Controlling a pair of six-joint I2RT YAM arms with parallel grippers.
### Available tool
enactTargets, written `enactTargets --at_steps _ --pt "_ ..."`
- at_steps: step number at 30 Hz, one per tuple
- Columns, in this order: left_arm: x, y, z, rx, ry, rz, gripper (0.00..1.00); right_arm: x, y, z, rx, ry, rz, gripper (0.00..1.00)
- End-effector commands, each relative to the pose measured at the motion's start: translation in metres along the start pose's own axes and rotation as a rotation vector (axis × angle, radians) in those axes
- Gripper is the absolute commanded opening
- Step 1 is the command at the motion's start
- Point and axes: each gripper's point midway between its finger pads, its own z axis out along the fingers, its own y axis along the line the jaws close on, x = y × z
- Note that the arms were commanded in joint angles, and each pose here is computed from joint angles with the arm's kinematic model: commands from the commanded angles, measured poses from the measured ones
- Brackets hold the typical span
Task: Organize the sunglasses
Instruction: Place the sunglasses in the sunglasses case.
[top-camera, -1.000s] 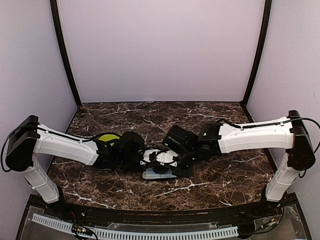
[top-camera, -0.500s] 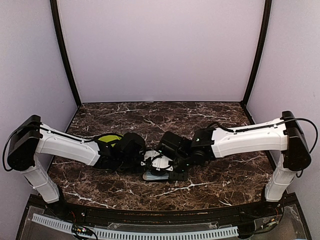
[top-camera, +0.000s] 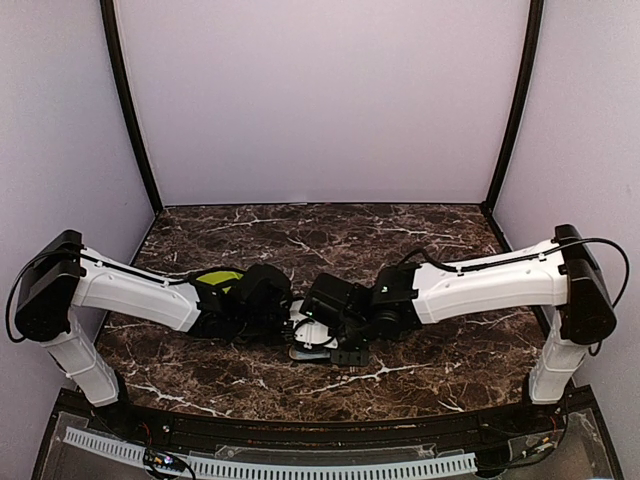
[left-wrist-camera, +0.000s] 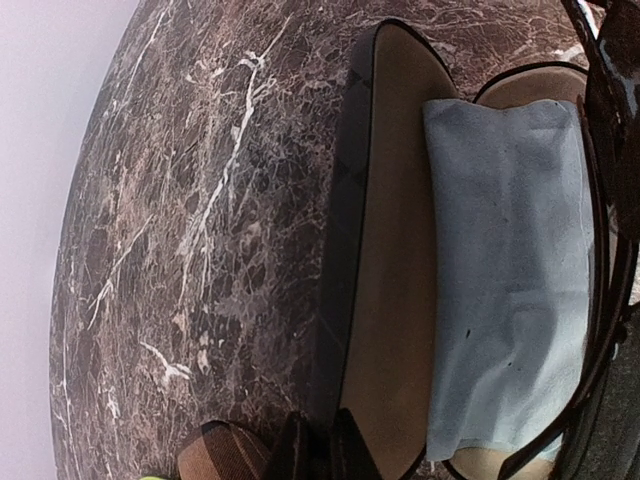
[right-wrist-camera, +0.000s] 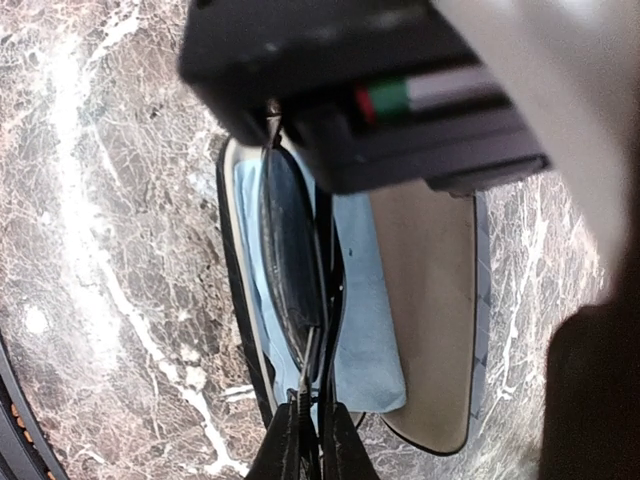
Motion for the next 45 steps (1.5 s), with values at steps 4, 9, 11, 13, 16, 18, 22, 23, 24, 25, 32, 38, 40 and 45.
enactTargets --at_steps 4,9,11,13,16,18,22,23,24,25,32,38,40,45 --pt "-0.021 0.008 -0.006 -0.029 -0.089 -0.036 0.03 -0.003 0.007 0.008 -0.012 0.018 -0.029 0.08" --pt "-0.022 0.008 -0.007 -0.028 -0.100 -0.043 0.03 0.001 0.012 0.012 -0.029 0.033 -0.032 0.08" --pt "-0.021 0.006 -0.007 -0.025 -0.102 -0.046 0.03 0.004 0.013 0.015 -0.023 0.041 -0.027 0.08" --pt "-0.020 0.005 -0.006 -0.022 -0.101 -0.049 0.03 0.005 0.013 0.016 -0.022 0.045 -0.023 0.09" --pt "-0.020 0.004 -0.006 -0.022 -0.102 -0.051 0.03 0.006 0.014 0.019 -0.024 0.048 -0.014 0.09" --pt "-0.020 0.004 -0.007 -0.023 -0.106 -0.053 0.03 0.006 0.014 0.021 -0.018 0.055 -0.008 0.09" --pt "-0.021 0.003 -0.008 -0.024 -0.112 -0.055 0.03 0.008 0.014 0.025 -0.011 0.070 -0.002 0.09" --pt "-0.021 0.003 -0.008 -0.023 -0.112 -0.055 0.03 0.008 0.014 0.025 -0.009 0.071 -0.001 0.10" --pt "-0.020 0.002 -0.008 -0.022 -0.110 -0.056 0.03 0.008 0.013 0.025 -0.007 0.071 0.000 0.10" --pt "-0.020 0.002 -0.008 -0.023 -0.110 -0.057 0.03 0.009 0.013 0.026 -0.008 0.073 0.003 0.10" --pt "-0.019 0.001 -0.008 -0.021 -0.113 -0.067 0.04 0.011 0.012 0.026 0.001 0.079 0.017 0.21" --pt "-0.017 -0.001 -0.008 -0.022 -0.107 -0.064 0.04 0.010 0.011 0.027 0.010 0.077 0.030 0.30" --pt "-0.017 -0.001 -0.009 -0.022 -0.108 -0.064 0.04 0.010 0.010 0.027 0.015 0.077 0.033 0.32" --pt "-0.016 -0.003 -0.008 -0.019 -0.106 -0.063 0.04 0.009 0.006 0.025 0.033 0.078 0.044 0.33"
